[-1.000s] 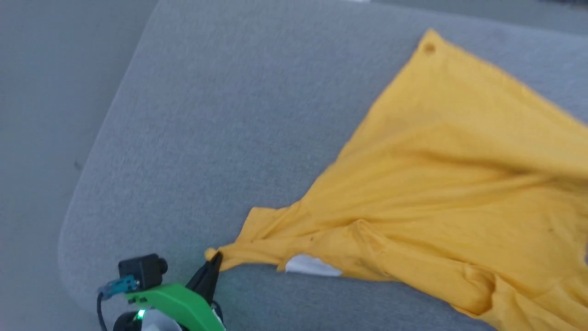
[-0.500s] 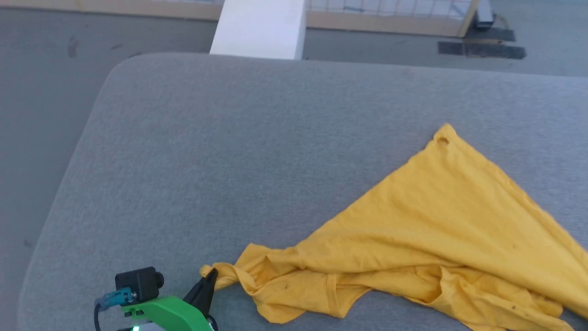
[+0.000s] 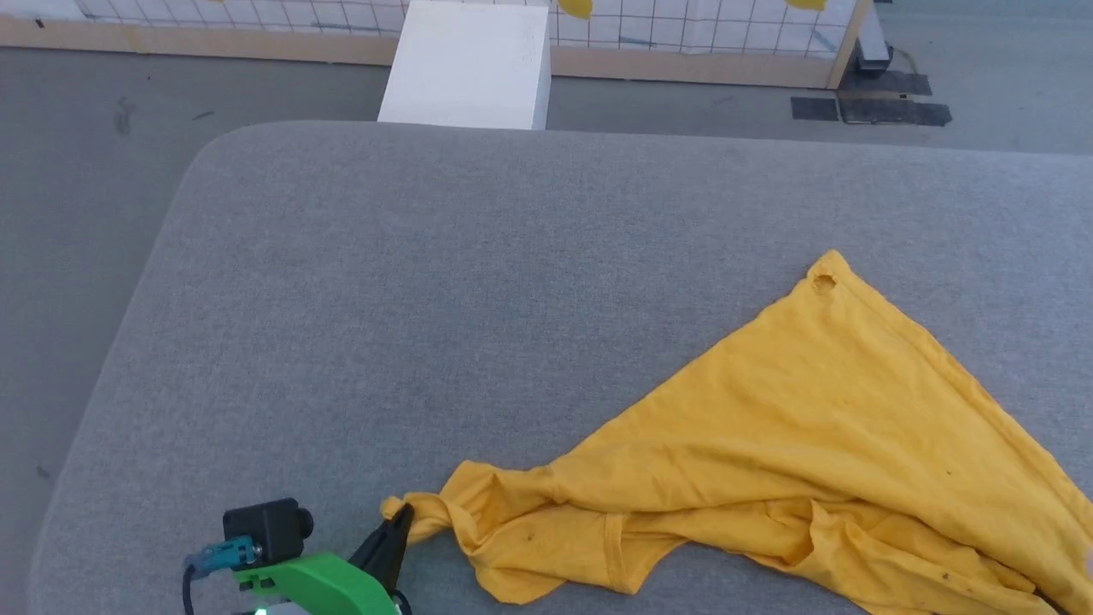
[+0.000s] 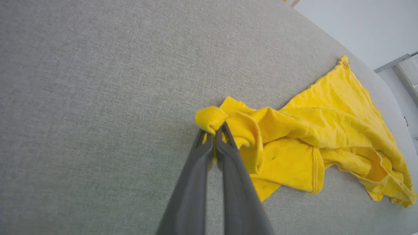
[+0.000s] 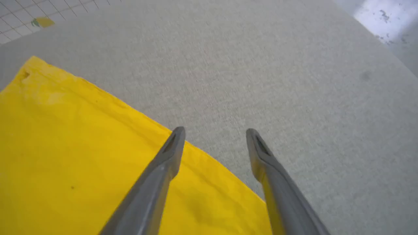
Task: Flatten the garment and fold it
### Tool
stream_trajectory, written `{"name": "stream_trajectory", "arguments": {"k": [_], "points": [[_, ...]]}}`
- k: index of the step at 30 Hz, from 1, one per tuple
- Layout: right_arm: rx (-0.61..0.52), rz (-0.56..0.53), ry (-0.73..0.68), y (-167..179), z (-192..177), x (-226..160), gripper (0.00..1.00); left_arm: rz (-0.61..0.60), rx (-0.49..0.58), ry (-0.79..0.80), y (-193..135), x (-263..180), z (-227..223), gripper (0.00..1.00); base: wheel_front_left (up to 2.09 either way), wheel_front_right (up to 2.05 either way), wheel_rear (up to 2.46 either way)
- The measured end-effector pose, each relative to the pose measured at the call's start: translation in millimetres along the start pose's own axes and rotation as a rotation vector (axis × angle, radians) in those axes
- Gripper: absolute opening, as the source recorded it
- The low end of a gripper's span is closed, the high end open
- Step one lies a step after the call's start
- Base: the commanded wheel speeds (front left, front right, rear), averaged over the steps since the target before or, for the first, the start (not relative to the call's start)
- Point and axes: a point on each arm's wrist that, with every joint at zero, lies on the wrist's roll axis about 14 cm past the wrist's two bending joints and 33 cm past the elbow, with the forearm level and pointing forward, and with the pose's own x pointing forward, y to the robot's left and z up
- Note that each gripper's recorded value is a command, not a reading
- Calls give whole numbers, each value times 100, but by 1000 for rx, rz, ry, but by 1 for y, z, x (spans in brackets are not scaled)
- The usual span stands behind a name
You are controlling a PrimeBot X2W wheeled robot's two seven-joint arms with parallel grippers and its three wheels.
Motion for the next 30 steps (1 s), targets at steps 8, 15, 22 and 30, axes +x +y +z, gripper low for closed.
{"name": "stream_trajectory", "arguments": {"k": [8, 15, 22, 30], "points": [[-157, 315, -436, 132, 96, 18, 100, 26, -15, 10, 8, 3, -2, 0, 0, 0, 0], [-294, 454, -310, 203, 84, 63, 100, 52, -42, 9, 16, 11, -3, 0, 0, 0, 0], [-396, 423, -3, 226, 44, 111, 100, 102, -76, 9, 30, 14, -9, 0, 0, 0, 0], [-508, 375, 263, 244, 15, 133, 72, 166, -107, 31, 48, 12, -22, 0, 0, 0, 0]]}}
